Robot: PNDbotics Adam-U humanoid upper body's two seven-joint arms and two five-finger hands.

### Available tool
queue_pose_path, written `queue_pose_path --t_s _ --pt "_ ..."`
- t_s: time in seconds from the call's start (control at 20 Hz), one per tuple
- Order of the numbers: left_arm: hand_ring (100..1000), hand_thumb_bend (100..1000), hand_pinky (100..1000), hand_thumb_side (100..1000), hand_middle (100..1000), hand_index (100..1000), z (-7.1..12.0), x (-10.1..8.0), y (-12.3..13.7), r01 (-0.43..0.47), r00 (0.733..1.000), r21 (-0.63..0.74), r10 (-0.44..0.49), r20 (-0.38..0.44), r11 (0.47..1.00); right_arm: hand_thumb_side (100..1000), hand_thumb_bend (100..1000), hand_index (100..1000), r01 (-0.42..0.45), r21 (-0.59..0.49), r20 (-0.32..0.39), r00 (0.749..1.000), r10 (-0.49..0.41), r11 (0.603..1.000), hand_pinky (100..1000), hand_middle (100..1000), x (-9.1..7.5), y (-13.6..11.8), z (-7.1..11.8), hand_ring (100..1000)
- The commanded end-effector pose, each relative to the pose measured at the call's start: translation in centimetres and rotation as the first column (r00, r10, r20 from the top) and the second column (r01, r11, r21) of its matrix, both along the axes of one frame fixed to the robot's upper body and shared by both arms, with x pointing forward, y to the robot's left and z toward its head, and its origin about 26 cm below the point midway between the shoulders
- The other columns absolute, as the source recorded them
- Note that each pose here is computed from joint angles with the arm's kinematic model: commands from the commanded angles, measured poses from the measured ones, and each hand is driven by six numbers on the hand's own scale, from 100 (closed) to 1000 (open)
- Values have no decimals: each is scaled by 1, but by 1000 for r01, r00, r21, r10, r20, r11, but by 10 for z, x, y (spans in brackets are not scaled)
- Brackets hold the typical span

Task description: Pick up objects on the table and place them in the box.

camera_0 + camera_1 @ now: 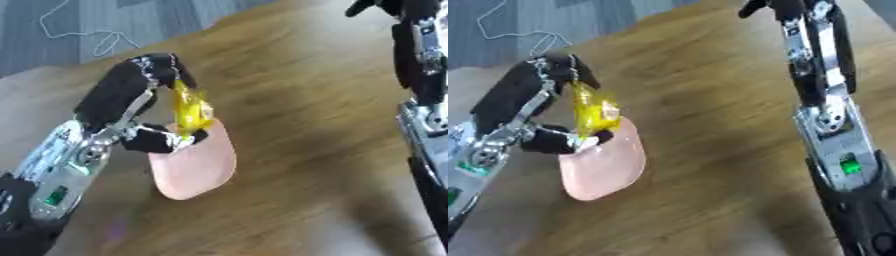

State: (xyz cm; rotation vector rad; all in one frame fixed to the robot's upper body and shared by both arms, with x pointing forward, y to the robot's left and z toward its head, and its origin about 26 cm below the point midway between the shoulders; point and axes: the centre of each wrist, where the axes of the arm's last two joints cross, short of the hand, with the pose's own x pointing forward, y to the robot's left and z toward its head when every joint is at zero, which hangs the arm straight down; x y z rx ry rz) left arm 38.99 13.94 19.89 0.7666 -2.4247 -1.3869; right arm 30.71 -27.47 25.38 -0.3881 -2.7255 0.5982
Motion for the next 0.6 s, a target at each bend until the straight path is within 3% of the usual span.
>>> queue_pose_path --t_s 0.05,0.35,0.4,0.45,0.5,0.55,0.6 --pt "585 694 409 327 646 732 6 2 5 -13 1000 39 12 19 999 902 100 809 -6 1 15 1000 6 1000 532 719 -2 0 4 645" --pt "623 684 456 384 693 772 10 3 12 -46 999 52 45 27 998 902 100 809 -5 -2 12 1000 5 1000 532 719 -2 -1 3 645" --pt "663 563 499 560 733 801 12 3 14 -54 998 43 52 31 998 902 100 809 -5 -3 11 1000 5 1000 532 719 -2 -1 3 646" --pt "663 563 499 560 733 801 15 3 17 -62 998 26 61 35 998 902 100 809 -4 -3 10 1000 4 1000 532 719 -2 -1 3 646" --pt "736 441 595 721 793 849 18 2 22 -69 997 -1 69 40 998 902 100 810 -3 -4 9 1000 3 1000 532 719 -2 -1 3 646" --pt "742 431 603 730 799 855 23 0 26 -73 996 -38 74 41 997 902 100 810 -2 -4 7 1000 2 1000 532 719 -2 -2 2 646" --pt "785 346 665 839 841 908 27 -3 29 -68 997 -91 72 41 994 902 100 810 -1 -4 6 1000 1 1000 532 720 -2 -2 2 646"
